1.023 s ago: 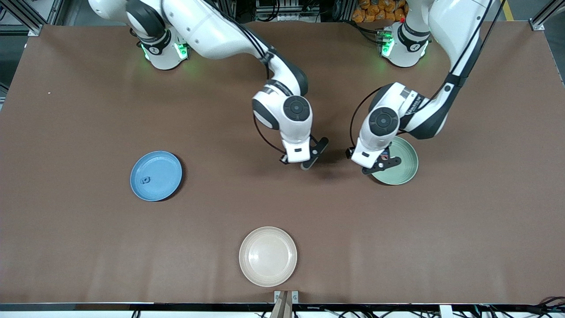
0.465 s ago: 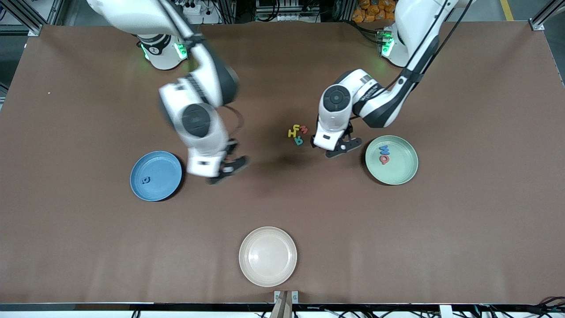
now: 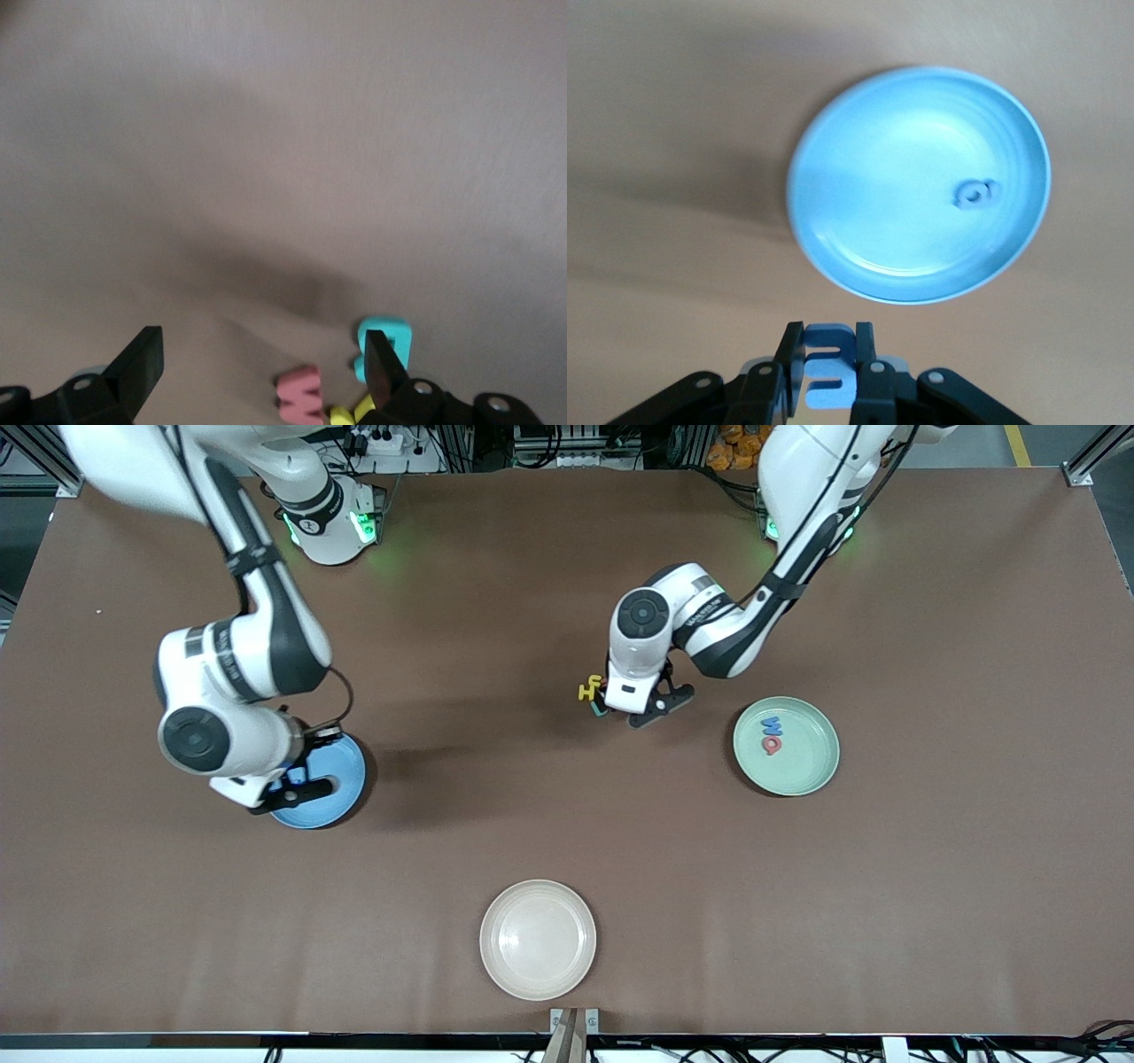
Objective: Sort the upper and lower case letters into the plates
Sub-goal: 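Carry the m to the blue plate while the left gripper reaches letters, then release the m on the blue plate while the left gripper lowers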
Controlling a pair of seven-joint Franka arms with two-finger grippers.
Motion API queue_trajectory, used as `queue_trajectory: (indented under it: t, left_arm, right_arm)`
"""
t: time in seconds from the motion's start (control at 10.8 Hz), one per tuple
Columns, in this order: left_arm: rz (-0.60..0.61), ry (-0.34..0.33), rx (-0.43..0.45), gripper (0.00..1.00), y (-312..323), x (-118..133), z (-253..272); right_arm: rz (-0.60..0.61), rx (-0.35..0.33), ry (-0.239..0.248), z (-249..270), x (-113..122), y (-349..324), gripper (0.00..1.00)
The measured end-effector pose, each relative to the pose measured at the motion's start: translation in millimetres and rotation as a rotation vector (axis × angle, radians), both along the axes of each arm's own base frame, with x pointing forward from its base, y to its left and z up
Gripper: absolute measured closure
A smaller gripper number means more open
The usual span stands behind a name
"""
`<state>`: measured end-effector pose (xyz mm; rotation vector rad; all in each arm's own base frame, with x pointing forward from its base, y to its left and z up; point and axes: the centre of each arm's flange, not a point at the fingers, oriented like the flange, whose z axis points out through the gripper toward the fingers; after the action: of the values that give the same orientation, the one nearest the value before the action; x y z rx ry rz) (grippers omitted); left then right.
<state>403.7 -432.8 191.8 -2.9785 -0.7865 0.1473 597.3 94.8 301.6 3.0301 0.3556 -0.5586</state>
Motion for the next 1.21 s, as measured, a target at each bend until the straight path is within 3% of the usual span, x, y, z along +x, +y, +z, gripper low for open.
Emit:
queue_trajectory:
  t: [0.19,0.46,0.74,0.93,1.02,1.21]
  left_arm:
    - [0.009,0.000,-0.022,0.00,-4,-14,-15]
    - [0.026,0.001,-0.032,0.00,5,-16,-24]
    - [0.051,-0.001,-0.033,0.00,4,-16,-24]
    - [0.056,-0.019,-0.053,0.00,-1,-9,-15]
    - [0.061,-0.039,-0.071,0.00,-6,0,-5]
    - [0.032,-0.083,-0.111,0.00,-18,20,20]
  right_arm:
    - [-0.042,-0.002,0.008,-28,-3,-26,0.73]
    - [-0.061,-0.002,-0.042,-43,6,-37,0.72]
    - [-0.058,0.005,-0.090,-33,13,-35,0.40]
    - [-0.060,0.011,-0.149,0,19,-35,0.10]
    - [-0.064,0.015,-0.192,28,21,-37,0.01]
    - [-0.085,0.018,-0.259,96,14,-50,0.00]
